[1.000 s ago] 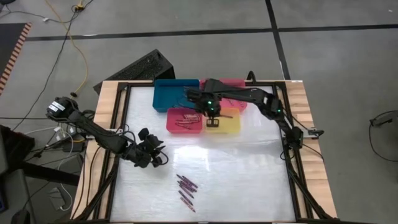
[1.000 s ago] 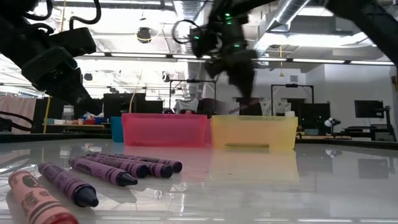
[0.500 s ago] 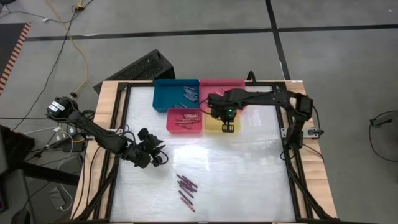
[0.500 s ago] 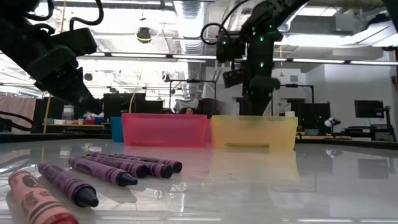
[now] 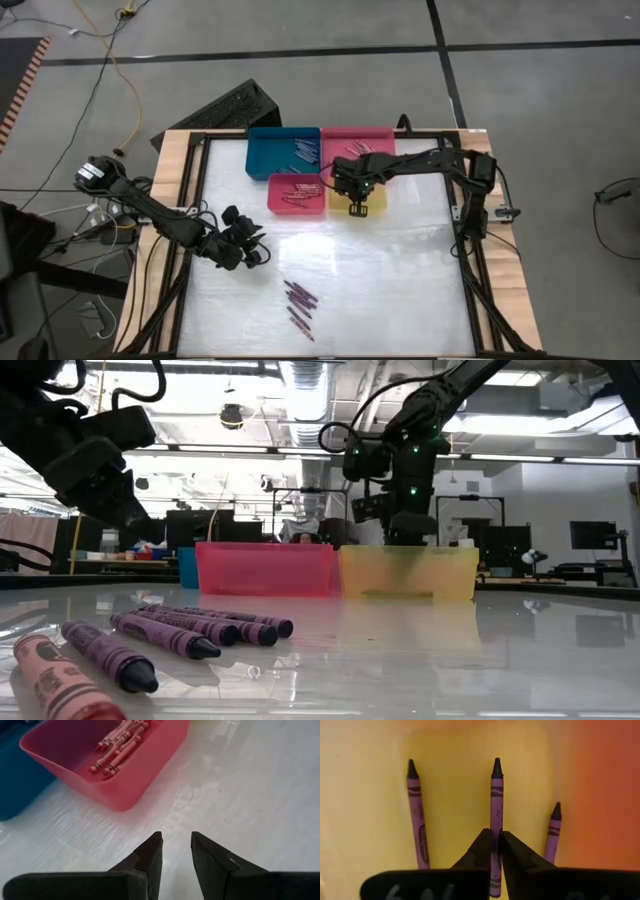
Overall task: Sort crayons
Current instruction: Put the violet crayon into the yellow bin
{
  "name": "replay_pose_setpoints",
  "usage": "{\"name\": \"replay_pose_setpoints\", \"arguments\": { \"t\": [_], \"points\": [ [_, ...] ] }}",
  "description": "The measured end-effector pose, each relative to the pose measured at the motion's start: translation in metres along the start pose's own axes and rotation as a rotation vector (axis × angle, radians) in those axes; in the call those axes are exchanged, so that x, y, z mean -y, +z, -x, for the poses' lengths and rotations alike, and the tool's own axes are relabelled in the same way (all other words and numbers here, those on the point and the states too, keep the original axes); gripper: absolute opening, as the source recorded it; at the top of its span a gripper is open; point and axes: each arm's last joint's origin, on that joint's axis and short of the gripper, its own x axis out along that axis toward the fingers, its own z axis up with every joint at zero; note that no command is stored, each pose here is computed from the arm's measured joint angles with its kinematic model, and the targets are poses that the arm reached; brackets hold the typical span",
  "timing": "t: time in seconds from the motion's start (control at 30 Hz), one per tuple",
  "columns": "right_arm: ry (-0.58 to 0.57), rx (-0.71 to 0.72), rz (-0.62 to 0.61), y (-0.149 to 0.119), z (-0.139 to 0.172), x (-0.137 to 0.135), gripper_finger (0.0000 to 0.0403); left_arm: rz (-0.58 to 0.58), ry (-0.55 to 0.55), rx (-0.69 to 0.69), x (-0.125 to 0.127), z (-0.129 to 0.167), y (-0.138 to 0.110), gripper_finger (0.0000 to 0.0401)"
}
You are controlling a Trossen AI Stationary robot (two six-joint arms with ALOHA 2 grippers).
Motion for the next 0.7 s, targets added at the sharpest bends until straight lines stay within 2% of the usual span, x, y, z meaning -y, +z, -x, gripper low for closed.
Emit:
{"name": "replay_pose_setpoints", "arguments": {
  "t": [0.37,0.53,0.7],
  "points": [
    [0.004,-0.019,-0.019,0.003,-0.001,0.000,0.0060,-0.031,0.012,-0.004,-0.001,0.000,-0.001,0.0094],
    [0.015,-0.054,-0.025,0.017,0.027,-0.003,0.0080,-0.043,0.012,-0.005,-0.001,0.000,-0.001,0.0094],
    [0.024,0.002,-0.047,0.042,0.069,-0.019,0.0089,-0.056,0.015,-0.002,-0.001,0.000,-0.001,0.0094]
  ]
}}
